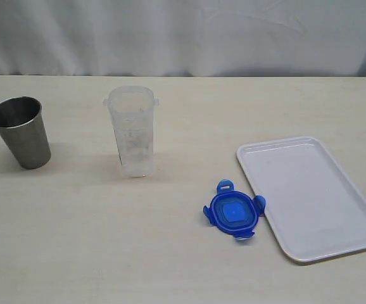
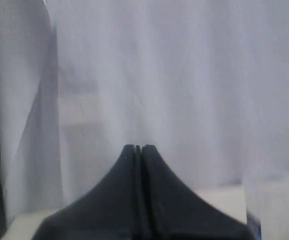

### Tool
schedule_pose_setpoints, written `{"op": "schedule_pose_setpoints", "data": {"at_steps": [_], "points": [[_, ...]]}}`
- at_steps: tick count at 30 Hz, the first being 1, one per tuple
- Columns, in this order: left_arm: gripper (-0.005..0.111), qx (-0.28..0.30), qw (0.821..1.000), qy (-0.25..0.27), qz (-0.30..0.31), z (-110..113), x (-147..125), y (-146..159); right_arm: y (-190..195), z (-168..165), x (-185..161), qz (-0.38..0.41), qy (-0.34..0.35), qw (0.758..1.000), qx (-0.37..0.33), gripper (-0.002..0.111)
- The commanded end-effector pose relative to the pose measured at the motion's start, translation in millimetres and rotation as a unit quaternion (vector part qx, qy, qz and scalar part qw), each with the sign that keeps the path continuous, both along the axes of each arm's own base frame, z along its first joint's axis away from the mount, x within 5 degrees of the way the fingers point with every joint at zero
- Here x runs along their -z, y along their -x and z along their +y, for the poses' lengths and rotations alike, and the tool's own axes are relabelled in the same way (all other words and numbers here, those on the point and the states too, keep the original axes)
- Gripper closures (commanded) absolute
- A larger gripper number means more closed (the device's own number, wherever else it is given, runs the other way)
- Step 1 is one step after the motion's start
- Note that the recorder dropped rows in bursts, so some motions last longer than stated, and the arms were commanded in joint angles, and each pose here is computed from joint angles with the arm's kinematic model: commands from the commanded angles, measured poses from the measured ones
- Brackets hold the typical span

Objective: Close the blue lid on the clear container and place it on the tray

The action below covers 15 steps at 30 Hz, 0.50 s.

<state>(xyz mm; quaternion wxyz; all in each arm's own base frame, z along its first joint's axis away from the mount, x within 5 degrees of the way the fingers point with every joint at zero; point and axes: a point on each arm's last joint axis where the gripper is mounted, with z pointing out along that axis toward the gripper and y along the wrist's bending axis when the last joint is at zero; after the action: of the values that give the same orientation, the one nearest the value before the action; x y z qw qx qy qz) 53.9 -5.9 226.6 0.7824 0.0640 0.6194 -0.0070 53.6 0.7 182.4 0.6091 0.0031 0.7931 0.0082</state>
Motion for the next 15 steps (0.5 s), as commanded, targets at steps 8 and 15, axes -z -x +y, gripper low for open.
{"op": "schedule_pose_setpoints", "data": {"at_steps": [8,15], "points": [[0.104,0.043,0.984,0.109,-0.134,-0.8,-26.5,3.2,0.2,0.1,0.5,-0.001,-0.002,1.000,0.000,0.104],[0.007,0.050,0.996,0.058,-0.035,-13.1,-43.0,-58.0,0.2,0.1,0.5,-0.001,-0.002,1.000,0.000,0.104]]}}
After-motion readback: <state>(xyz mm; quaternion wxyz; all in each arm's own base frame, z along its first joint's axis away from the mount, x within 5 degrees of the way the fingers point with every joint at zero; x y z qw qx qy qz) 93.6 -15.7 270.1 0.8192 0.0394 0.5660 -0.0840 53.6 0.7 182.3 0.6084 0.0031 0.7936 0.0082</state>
